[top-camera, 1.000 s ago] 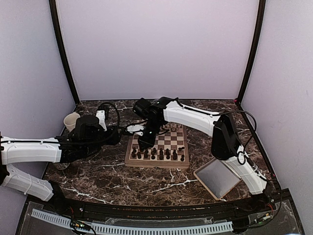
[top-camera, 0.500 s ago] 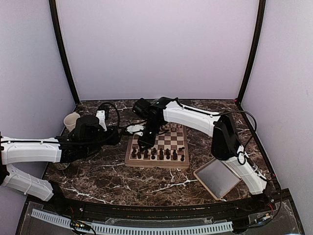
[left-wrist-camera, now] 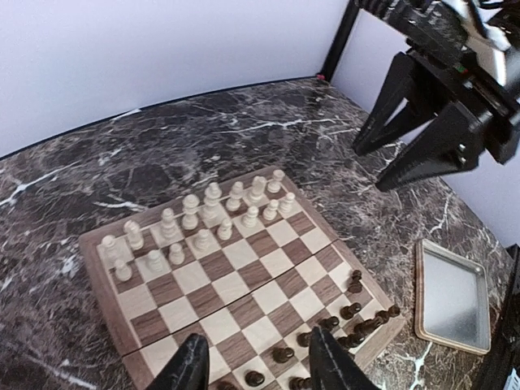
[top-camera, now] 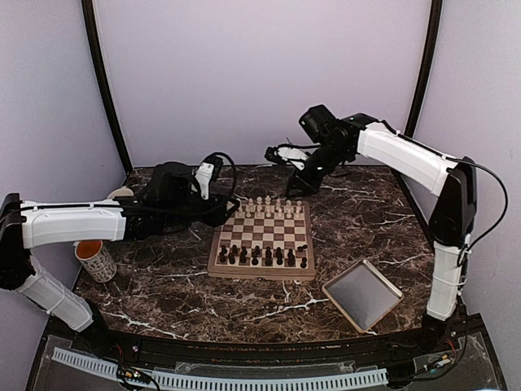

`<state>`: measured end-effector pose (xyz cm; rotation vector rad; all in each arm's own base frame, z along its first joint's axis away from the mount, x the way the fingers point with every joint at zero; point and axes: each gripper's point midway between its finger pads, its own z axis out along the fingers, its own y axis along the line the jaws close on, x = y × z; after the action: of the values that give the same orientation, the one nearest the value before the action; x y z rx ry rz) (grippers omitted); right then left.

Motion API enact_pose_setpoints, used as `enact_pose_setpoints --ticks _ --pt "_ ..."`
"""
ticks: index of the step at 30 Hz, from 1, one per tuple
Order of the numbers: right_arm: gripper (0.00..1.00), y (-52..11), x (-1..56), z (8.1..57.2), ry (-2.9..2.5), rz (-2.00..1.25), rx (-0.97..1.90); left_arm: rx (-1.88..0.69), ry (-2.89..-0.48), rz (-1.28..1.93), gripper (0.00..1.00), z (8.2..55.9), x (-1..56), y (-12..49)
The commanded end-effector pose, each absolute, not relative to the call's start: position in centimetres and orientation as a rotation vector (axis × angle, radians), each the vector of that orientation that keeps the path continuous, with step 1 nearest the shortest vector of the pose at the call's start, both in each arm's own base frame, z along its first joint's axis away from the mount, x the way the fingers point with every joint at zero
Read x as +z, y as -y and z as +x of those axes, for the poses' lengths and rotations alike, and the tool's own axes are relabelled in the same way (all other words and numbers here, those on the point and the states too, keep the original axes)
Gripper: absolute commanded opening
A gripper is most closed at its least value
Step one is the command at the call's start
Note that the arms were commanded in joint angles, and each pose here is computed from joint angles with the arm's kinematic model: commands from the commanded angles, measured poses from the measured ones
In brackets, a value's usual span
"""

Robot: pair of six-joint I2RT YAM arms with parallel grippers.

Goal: Set up the chess pieces on the board
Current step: Pick up the pawn from a7.

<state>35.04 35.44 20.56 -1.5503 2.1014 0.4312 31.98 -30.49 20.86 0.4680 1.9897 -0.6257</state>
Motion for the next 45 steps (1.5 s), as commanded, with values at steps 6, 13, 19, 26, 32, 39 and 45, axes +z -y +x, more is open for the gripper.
enact_pose_setpoints --ticks 6,13,19,26,32,39,45 --pt "0.33 -24.8 15.7 35.9 -2.271 -1.402 0.386 -0.693 -2.039 1.018 0.44 30.6 19.0 39.5" --pt "0.34 -19.0 15.3 36.7 -2.384 -1.105 0.489 -0.639 -2.133 1.224 0.43 31.1 15.1 45.1" --pt "0.36 -16.5 14.8 36.4 -2.403 -1.016 0.464 -0.617 -2.192 1.313 0.41 31.8 11.9 47.9" --pt "0.36 -16.1 14.5 36.1 -2.408 -0.992 0.501 -0.579 -2.216 1.339 0.40 32.7 9.9 49.3" --pt "0.37 -16.1 14.1 36.0 -2.417 -0.987 0.526 -0.562 -2.230 1.418 0.42 31.7 8.6 49.8" --pt "0.37 -16.2 13.8 36.1 -2.422 -0.981 0.549 -0.548 -2.235 1.491 0.42 30.6 7.3 50.2" --pt "0.37 -16.3 13.7 36.1 -2.427 -0.982 0.560 -0.490 -2.244 1.491 0.42 30.9 6.5 50.0"
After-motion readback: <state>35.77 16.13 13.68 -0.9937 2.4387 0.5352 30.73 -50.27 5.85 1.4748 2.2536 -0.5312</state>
